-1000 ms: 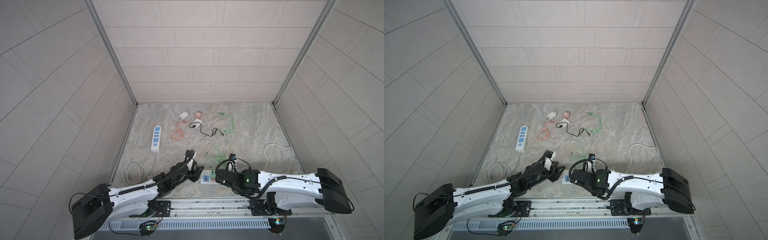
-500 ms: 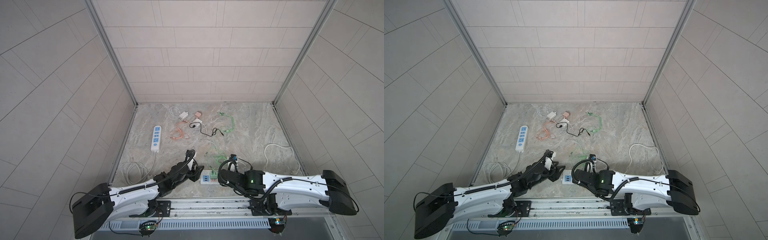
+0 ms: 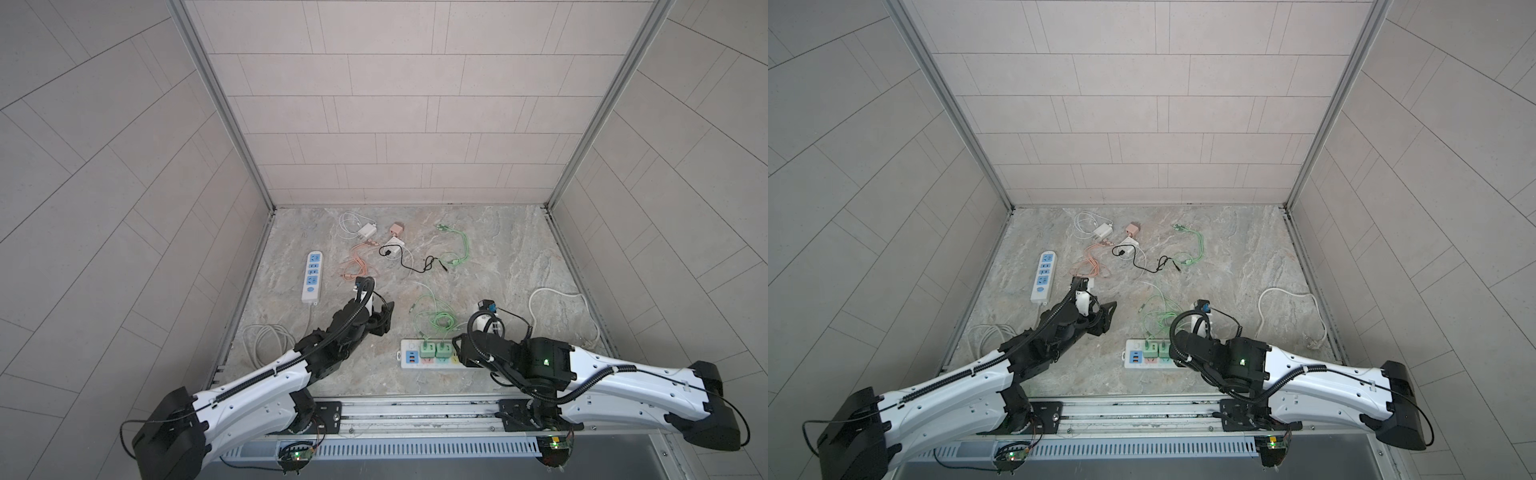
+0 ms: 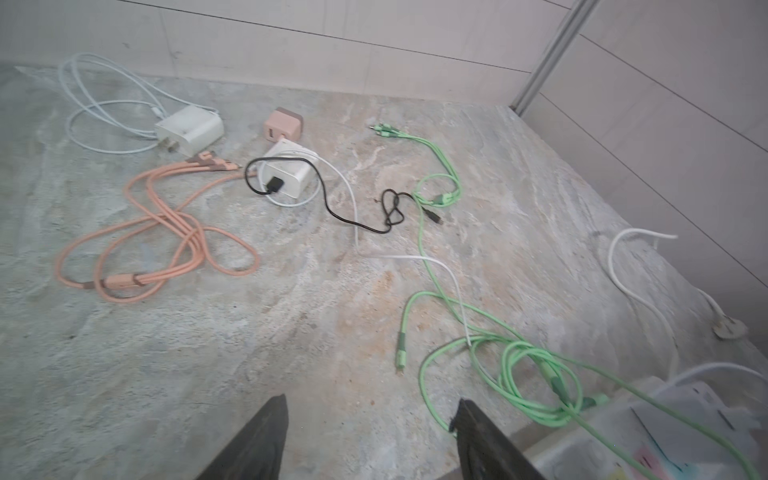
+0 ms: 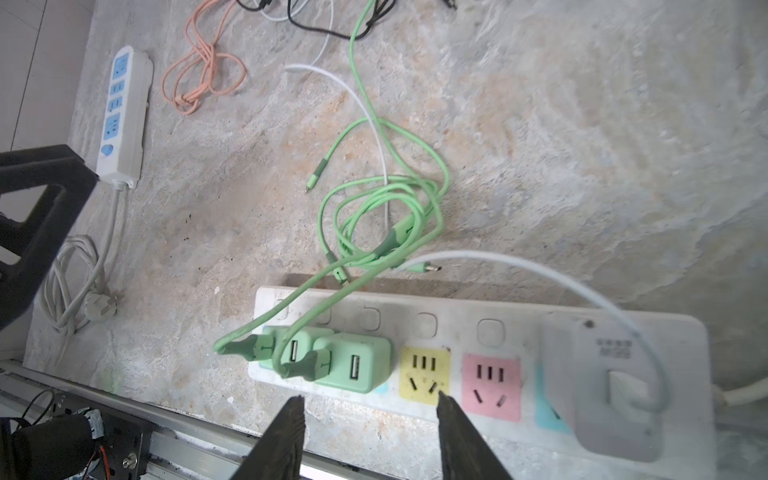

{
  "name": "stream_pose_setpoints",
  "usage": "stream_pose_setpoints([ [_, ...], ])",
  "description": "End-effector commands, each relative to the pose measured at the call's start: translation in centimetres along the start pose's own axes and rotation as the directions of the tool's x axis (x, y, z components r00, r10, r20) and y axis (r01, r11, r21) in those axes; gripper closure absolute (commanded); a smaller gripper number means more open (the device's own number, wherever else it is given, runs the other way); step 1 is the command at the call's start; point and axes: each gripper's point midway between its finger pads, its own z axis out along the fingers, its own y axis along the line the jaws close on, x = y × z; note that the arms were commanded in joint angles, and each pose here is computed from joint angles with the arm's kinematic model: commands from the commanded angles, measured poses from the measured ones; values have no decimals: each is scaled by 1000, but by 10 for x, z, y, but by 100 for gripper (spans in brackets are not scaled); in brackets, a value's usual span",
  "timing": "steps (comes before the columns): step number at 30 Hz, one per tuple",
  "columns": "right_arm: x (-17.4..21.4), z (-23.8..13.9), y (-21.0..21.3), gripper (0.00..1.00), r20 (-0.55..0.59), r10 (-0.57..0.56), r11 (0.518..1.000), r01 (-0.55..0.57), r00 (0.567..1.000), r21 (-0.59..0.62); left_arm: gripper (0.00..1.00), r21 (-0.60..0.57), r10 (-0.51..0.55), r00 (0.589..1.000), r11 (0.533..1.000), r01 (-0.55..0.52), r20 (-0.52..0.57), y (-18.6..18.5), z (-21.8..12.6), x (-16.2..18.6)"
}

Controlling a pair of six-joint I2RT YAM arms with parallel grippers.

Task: Insert the plug
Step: 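Open the right gripper and draw it back from the charger while the left arm lifts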

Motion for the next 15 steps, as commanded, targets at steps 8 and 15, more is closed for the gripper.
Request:
stream_pose_setpoints([
  [8,21,20,-37,48,-145,-51,995,63,988,78,30,-54,-5,987,999,-4,-162,28,69,-30],
  [15,43,33,-47,49,-231,-83,989,108,969,98,36,-7,18,954,1000,-21,-300,24,145,-29],
])
